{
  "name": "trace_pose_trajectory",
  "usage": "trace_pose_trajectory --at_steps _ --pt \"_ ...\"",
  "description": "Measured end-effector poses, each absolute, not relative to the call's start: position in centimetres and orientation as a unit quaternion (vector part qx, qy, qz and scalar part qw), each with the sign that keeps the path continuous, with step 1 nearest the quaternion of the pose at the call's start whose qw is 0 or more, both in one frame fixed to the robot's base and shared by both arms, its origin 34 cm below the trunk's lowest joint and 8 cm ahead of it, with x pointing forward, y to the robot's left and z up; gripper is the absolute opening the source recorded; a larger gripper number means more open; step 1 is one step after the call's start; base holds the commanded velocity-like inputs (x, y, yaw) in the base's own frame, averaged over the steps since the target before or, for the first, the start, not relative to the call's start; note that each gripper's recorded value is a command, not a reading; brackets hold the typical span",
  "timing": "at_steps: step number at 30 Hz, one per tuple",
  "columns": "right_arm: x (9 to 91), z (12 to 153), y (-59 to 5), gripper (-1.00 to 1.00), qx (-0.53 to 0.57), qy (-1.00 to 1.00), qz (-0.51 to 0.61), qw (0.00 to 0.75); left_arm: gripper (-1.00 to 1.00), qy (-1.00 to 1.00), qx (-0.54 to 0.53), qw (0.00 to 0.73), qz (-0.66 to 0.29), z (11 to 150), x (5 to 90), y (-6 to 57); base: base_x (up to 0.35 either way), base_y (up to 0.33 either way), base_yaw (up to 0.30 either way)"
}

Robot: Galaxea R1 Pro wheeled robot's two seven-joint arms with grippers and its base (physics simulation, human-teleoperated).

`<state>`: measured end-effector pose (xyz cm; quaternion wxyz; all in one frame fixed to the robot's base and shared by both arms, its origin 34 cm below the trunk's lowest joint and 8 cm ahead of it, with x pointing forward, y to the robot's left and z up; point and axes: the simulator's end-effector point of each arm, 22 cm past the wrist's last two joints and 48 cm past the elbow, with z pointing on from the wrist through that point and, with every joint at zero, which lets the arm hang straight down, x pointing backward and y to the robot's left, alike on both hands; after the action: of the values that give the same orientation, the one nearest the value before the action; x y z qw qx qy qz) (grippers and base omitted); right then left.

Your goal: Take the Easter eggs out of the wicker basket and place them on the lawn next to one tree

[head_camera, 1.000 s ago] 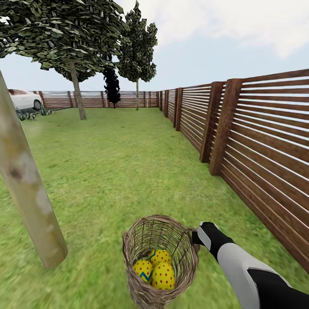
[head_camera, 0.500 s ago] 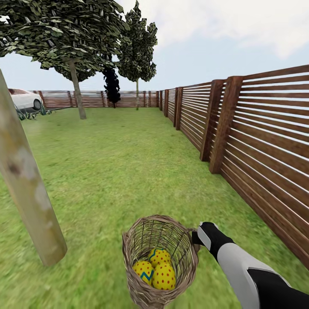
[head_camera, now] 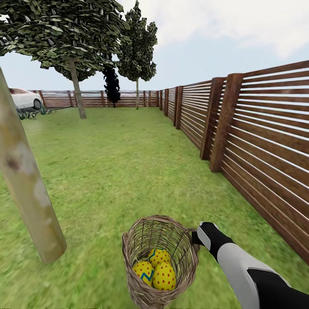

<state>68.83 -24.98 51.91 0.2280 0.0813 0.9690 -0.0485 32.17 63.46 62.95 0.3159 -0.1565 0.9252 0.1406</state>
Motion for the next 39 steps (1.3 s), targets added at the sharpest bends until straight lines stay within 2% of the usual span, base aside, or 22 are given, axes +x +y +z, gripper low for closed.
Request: trace_pose_trajectory --at_steps 39 --pt "67.1 43.6 -25.0 -1.0 0.08 0.969 -0.049 0.229 1.0 0.928 -0.152 0.306 0.151 54.4 30.0 63.8 0.0 0.0 0.0"
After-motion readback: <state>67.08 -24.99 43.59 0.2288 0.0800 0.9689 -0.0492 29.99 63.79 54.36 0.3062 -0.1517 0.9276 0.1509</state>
